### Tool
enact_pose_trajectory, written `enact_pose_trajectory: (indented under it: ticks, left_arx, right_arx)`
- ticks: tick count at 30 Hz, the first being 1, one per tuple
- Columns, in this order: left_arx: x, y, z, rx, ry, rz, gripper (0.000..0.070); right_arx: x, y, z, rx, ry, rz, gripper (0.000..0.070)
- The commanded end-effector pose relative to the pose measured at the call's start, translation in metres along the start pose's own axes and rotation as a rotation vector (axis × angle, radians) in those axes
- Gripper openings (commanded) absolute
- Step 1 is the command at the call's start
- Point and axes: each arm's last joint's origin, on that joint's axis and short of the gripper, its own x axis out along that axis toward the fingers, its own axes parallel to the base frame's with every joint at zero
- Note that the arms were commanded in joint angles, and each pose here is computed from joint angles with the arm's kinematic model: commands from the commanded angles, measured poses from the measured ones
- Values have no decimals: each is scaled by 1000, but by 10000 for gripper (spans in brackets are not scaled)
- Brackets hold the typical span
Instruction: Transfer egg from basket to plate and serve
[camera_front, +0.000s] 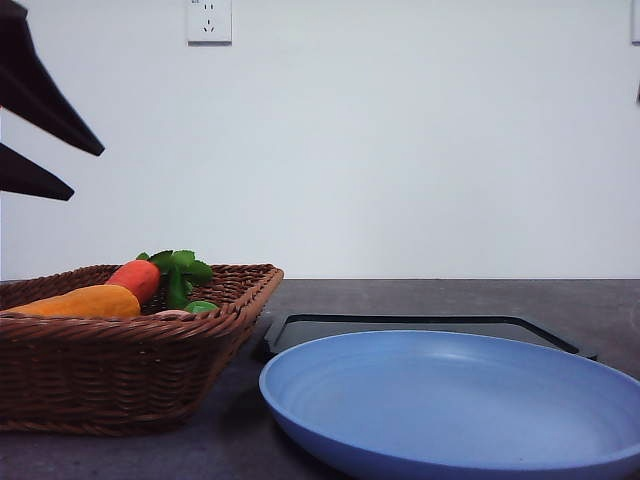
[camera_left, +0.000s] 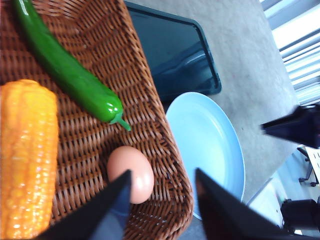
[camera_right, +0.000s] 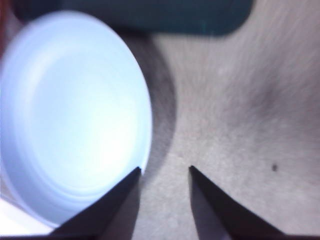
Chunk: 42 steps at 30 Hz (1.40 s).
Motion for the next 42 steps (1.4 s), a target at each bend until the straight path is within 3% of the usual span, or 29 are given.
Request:
enact_pose_trajectory:
  ticks: [1, 12, 18, 20, 23, 28, 31, 42]
  left_arx:
    - [-1, -4, 6, 33, -12, -12, 309]
    - [0, -4, 6, 33, -12, -12, 309]
    - [0, -4, 6, 33, -12, -12, 309]
    - [0, -4, 6, 33, -11, -12, 309]
    - [0, -4, 5, 30, -6, -13, 324]
    - [3, -8, 3, 37, 18, -28, 479]
    - [7, -12, 2, 39, 40, -24, 478]
    - [43, -32, 7, 115, 181, 187, 475]
  right_arx:
    - [10, -1, 2, 10, 13, 23, 209]
    - [58, 7, 12, 10, 99, 84, 197]
    - [70, 8, 12, 26, 128, 75, 27]
    - [69, 8, 12, 25, 124, 77, 0]
    - [65, 10, 13, 23, 109, 77, 0]
    - [49, 13, 10, 26, 65, 67, 0]
    - [35, 17, 7, 25, 39, 71, 0]
    - [-20, 22, -16, 27, -113, 66, 0]
